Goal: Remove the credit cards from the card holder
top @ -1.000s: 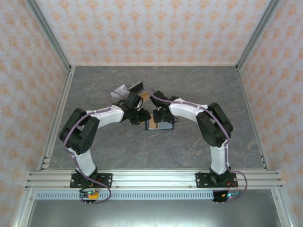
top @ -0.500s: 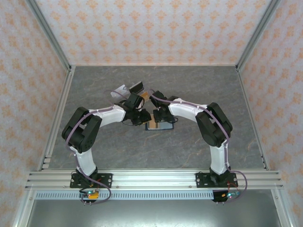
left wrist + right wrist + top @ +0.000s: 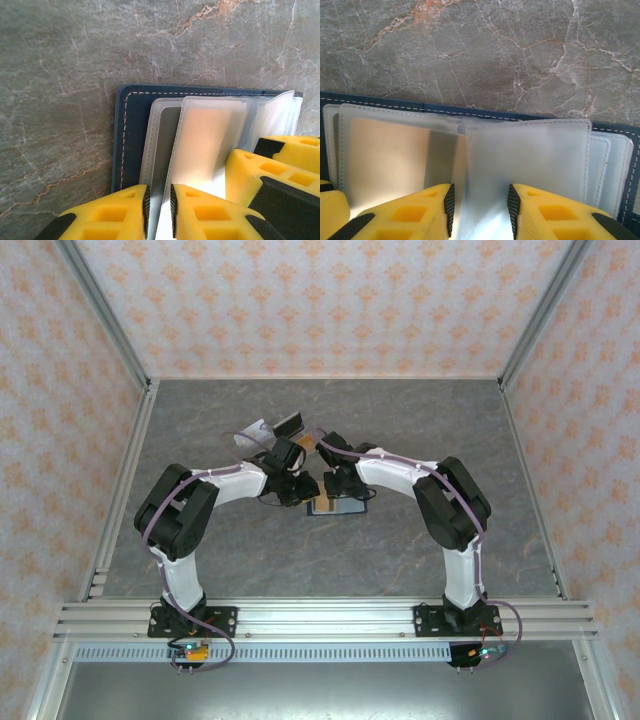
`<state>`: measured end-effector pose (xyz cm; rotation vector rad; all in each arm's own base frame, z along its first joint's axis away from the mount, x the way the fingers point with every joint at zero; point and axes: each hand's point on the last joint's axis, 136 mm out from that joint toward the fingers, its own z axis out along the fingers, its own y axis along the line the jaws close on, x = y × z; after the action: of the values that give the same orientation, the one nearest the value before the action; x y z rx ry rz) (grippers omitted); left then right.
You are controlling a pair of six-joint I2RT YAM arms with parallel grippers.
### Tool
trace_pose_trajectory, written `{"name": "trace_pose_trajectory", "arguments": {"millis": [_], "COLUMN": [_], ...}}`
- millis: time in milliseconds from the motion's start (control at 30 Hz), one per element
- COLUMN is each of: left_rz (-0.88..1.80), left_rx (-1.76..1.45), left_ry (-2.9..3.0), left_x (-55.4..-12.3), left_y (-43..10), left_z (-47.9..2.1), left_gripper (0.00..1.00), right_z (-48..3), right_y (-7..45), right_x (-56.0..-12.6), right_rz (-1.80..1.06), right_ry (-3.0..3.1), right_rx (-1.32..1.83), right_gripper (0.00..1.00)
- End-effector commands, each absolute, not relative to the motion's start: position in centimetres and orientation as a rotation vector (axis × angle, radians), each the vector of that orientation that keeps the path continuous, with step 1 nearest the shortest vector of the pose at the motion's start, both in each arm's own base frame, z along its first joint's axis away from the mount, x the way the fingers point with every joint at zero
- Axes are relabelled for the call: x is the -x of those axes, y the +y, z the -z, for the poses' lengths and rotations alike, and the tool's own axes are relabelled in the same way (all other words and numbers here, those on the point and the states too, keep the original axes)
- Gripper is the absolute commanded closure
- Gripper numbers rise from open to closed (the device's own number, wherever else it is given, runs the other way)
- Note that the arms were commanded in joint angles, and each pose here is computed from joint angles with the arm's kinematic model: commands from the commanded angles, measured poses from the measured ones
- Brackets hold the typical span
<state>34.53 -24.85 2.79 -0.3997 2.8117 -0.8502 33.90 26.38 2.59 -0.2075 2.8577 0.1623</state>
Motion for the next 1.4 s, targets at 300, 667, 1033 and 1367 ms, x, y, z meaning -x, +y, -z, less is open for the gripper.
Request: {"name": "trace_pose_trajectory", "arguments": {"millis": [300,667,1033,1367], "left_rz": [0.940,0.790,0.949,0.892], "left_rx": [0.329,0.376,0.372,0.298], "left_ry": [2.791,2.828,2.812,2.774], "left_x": [-35.1,-34.9,-35.2,-35.5], "left_y": [-26.7,-25.0,-27.2,-26.4], "left_z": [-3.9,-2.9,-3.2,-4.4], "left_gripper": [0.82,0.74,0.74,0.96], "right_z": [0.5,0.6,0.6,-2.4], "right_y": [24.4,24.4,24.5,24.9], "right_x": [-32.7,-32.6,-32.6,-32.8], "right_rz": [-0.033,-0.035,-0.048,-0.146], "right_ry": [2.937,2.938,2.940,2.886], "right_rx": [0.208,0.204,0.196,0.160], "right_gripper": [0.65,0.68,0.68,0.67]}}
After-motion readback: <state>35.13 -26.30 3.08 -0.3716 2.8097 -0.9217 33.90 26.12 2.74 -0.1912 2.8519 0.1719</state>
